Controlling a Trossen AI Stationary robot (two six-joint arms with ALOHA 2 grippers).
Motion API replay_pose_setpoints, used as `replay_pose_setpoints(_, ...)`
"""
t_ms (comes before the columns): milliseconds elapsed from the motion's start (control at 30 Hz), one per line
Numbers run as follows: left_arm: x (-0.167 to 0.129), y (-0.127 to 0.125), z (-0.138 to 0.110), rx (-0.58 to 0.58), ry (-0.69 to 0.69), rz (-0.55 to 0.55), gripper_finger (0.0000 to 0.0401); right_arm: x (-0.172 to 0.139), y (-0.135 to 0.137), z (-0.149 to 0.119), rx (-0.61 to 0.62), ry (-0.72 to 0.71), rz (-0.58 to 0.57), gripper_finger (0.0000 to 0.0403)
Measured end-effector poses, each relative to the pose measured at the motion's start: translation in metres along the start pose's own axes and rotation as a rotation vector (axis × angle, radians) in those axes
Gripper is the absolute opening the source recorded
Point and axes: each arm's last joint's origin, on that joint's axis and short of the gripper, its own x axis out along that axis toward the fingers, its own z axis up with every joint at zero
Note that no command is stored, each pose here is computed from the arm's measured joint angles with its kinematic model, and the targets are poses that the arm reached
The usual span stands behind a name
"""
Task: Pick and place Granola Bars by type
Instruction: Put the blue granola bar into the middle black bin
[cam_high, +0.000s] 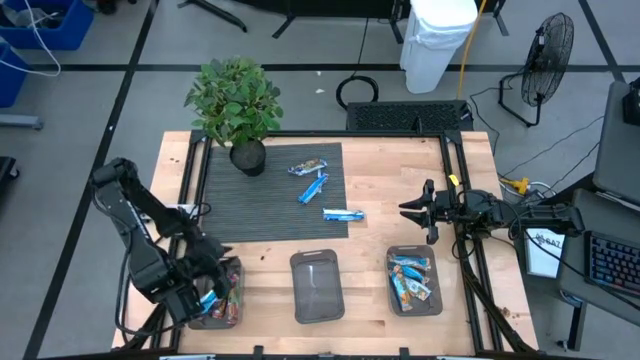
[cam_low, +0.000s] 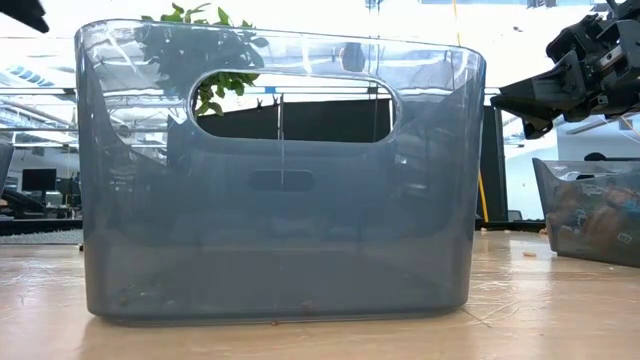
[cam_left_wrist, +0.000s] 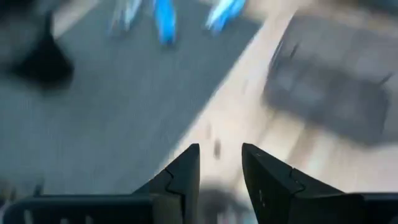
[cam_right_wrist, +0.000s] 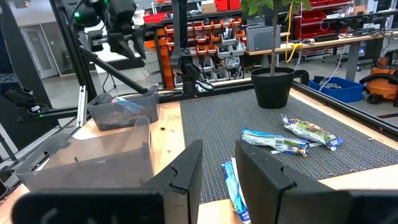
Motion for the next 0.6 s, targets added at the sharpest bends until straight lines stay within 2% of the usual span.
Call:
replay_pose_setpoints(100,0.014,0.008,-0.006,0.034,-0.127,-0.016,0.0118,0.000,0.000,0.000,0.000,0.000,0.000,0.0086)
replay_pose_setpoints(267,0.055,0.038,-0.028,-0.035,-0.158,-0.025,0.0089,0.000,0.000,0.000,0.000,0.000,0.000,0.0087)
replay_pose_setpoints(400,0.078,0.067,-0.041,-0.098,-0.196,-0.088,0.0062,0.000,0.000,0.000,0.000,0.000,0.000,0.0087)
replay_pose_setpoints(600,0.096,0.101,-0.049,-0.147,-0.360,-0.204,0.0014,0.000,0.000,0.000,0.000,0.000,0.000,0.0086)
